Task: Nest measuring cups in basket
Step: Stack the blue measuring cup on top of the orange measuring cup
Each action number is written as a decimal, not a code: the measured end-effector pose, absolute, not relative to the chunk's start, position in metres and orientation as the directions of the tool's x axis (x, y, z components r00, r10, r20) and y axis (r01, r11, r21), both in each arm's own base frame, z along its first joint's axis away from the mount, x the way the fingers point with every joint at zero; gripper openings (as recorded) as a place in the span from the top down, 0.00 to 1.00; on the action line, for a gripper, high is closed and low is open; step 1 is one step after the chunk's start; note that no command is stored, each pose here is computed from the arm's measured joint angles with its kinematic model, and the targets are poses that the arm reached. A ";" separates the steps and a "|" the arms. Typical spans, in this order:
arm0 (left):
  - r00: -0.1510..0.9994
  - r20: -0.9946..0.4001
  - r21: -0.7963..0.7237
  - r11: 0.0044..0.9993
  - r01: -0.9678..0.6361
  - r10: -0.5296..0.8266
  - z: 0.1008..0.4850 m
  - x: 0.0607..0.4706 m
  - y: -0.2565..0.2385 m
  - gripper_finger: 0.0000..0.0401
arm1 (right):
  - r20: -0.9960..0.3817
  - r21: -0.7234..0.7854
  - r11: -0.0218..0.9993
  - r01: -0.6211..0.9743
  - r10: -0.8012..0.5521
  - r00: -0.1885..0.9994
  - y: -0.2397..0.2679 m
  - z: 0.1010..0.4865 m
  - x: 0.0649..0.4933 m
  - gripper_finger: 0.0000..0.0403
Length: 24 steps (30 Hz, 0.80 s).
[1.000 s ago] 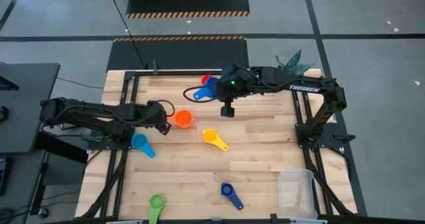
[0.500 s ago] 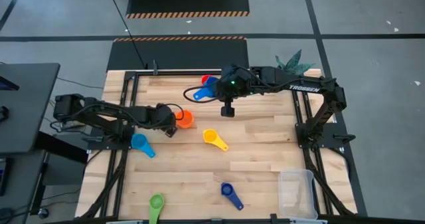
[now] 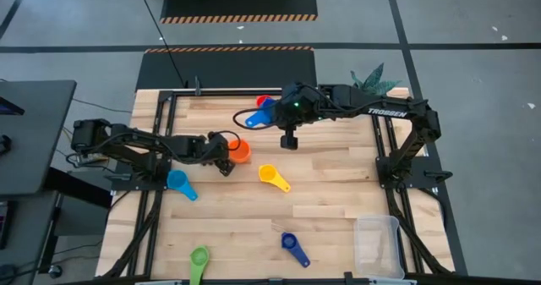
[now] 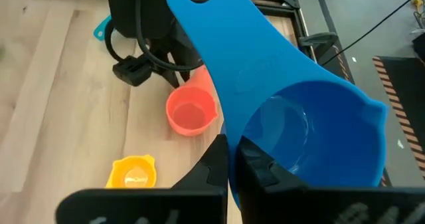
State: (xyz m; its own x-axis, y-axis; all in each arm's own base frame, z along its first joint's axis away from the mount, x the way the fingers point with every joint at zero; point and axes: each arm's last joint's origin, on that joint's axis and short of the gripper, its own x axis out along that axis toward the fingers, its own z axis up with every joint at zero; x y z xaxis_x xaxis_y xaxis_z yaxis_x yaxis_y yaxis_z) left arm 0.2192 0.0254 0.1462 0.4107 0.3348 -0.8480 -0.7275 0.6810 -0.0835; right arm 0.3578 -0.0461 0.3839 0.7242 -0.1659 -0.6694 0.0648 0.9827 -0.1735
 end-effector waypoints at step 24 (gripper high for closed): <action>0.427 -0.878 -0.175 0.684 -0.708 0.218 0.207 0.151 0.017 0.72 | -0.726 0.109 0.985 0.134 -0.013 0.688 -0.046 0.320 0.454 0.97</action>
State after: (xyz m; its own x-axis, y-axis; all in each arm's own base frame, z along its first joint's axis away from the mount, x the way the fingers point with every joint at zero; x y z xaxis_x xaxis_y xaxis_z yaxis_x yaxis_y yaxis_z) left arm 0.1512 0.0166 0.2075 0.4267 0.2177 -0.8778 -0.7081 0.6842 -0.1746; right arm 0.4537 -0.0458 0.3197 0.6879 -0.0134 -0.7257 0.1337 0.9850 0.1086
